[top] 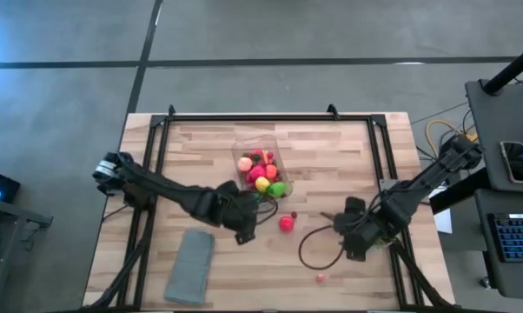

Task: Pick and placing Produce into tupperware
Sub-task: Put the pink peach into the transparent container

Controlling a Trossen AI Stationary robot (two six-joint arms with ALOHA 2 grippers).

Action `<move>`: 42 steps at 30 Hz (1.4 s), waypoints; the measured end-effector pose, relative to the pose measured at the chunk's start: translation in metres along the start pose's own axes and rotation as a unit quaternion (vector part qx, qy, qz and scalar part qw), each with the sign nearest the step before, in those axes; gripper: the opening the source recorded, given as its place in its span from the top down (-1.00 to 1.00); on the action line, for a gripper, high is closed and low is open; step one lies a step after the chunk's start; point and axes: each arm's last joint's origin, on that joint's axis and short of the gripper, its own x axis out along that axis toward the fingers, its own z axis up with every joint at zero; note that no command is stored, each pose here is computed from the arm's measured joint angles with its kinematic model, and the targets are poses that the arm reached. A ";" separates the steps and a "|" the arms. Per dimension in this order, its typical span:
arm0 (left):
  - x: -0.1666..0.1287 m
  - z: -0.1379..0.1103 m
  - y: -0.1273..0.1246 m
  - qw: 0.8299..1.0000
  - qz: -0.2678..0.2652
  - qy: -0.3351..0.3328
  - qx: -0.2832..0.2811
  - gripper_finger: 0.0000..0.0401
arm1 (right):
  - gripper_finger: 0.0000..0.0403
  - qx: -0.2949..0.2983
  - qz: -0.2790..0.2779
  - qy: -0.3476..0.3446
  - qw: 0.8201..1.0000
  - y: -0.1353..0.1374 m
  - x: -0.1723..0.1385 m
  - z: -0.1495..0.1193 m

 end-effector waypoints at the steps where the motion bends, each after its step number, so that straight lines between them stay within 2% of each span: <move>1: 0.001 -0.005 -0.003 1.000 -0.001 0.004 -0.015 -0.64 | -0.49 -0.010 0.011 0.010 1.000 0.003 0.005 0.000; 5: 0.000 -0.019 -0.014 0.997 -0.014 0.019 -0.077 -0.64 | -0.49 -0.057 0.052 0.045 0.996 0.018 0.023 0.003; 10: -0.007 -0.036 -0.031 0.992 -0.034 0.025 -0.116 -0.64 | -0.48 -0.134 0.062 0.055 0.988 0.047 0.036 0.010; 15: -0.013 -0.048 -0.047 0.987 -0.068 0.019 -0.145 -0.64 | -0.48 -0.169 0.061 0.063 0.982 0.068 0.048 0.011; 25: -0.025 -0.065 -0.062 0.981 -0.086 0.026 -0.173 -0.64 | -0.38 -0.183 0.071 0.045 0.979 0.101 0.072 0.018; 35: -0.025 -0.066 -0.063 0.981 -0.086 0.020 -0.172 -0.64 | -0.22 -0.173 0.046 0.070 0.981 0.106 0.102 0.014; 42: -0.024 -0.067 -0.063 0.982 -0.082 0.017 -0.167 -0.64 | -0.13 -0.146 0.013 0.050 0.988 0.106 0.110 0.015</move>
